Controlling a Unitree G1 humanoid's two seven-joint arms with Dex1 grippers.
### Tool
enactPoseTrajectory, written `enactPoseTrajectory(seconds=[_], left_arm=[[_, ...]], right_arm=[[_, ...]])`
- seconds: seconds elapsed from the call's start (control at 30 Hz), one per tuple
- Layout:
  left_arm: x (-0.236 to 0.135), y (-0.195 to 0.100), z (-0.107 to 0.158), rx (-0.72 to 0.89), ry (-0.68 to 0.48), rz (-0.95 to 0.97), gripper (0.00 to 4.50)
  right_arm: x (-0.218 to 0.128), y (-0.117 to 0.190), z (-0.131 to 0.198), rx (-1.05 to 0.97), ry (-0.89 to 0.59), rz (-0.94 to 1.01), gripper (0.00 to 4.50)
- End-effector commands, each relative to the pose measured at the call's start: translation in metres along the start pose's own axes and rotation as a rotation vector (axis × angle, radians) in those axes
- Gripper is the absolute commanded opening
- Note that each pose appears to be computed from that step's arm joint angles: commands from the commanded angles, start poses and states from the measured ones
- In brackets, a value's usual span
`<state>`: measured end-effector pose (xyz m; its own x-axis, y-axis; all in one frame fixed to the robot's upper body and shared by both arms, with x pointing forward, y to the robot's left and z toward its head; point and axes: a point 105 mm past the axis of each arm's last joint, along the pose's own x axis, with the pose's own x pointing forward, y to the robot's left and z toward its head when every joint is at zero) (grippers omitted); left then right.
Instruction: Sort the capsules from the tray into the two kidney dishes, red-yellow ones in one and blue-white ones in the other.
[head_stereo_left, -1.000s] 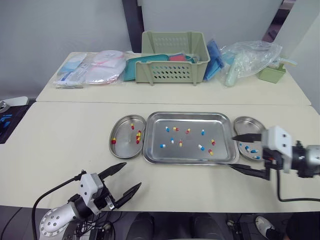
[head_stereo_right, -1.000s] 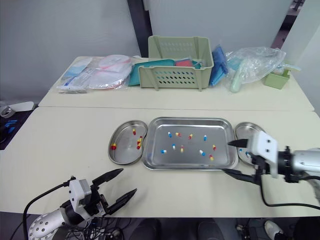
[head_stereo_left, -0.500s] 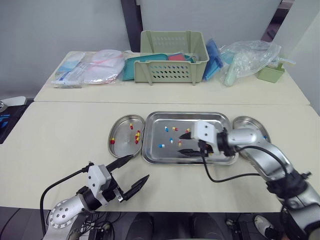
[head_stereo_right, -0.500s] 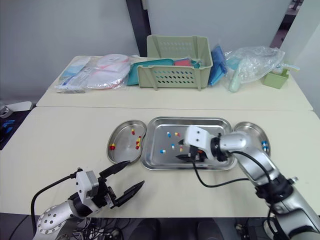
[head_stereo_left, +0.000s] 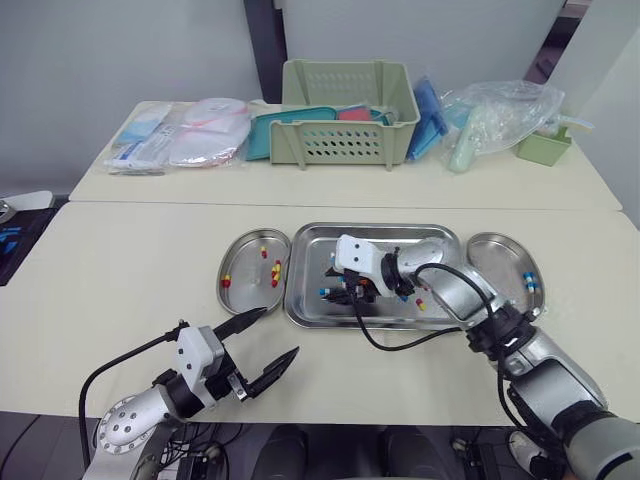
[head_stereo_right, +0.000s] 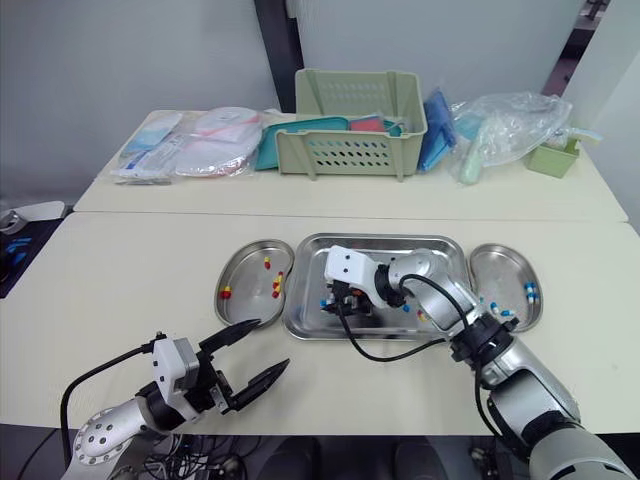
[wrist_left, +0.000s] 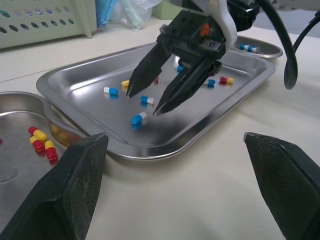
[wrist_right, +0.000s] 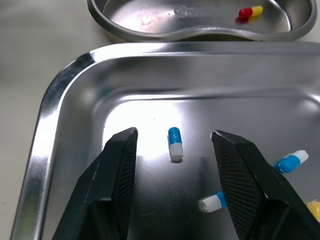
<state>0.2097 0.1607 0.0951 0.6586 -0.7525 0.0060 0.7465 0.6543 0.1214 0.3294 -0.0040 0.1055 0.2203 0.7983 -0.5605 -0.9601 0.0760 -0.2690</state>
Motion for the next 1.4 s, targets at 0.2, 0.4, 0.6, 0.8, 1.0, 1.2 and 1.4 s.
enactPoseTrajectory(seconds=[0.2,0.4,0.6,0.8,1.0,1.2,1.4], left_arm=[[0.001,0.000,0.008,0.031,-0.014,-0.006,4.50],[-0.002,0.000,0.007,0.032,-0.006,-0.004,4.50],[-0.003,0.000,0.005,0.029,-0.001,-0.005,4.50],[-0.004,-0.002,0.002,0.032,0.000,-0.031,4.50],[-0.002,-0.009,0.004,0.044,-0.015,-0.109,4.50],[0.001,-0.026,0.005,0.049,-0.052,-0.236,4.50],[0.009,-0.030,0.008,0.042,-0.106,-0.266,4.50]], right_arm=[[0.006,-0.006,0.011,-0.044,-0.017,0.004,2.57],[0.010,-0.007,0.011,-0.064,-0.003,0.004,1.45],[0.006,-0.006,0.019,-0.111,-0.024,0.003,0.03],[-0.027,-0.001,0.038,-0.104,-0.122,-0.027,0.03],[-0.078,0.006,0.027,-0.007,-0.145,-0.136,0.03],[-0.154,0.013,-0.026,0.250,-0.073,-0.393,0.03],[-0.208,0.012,-0.075,0.404,0.023,-0.615,0.03]])
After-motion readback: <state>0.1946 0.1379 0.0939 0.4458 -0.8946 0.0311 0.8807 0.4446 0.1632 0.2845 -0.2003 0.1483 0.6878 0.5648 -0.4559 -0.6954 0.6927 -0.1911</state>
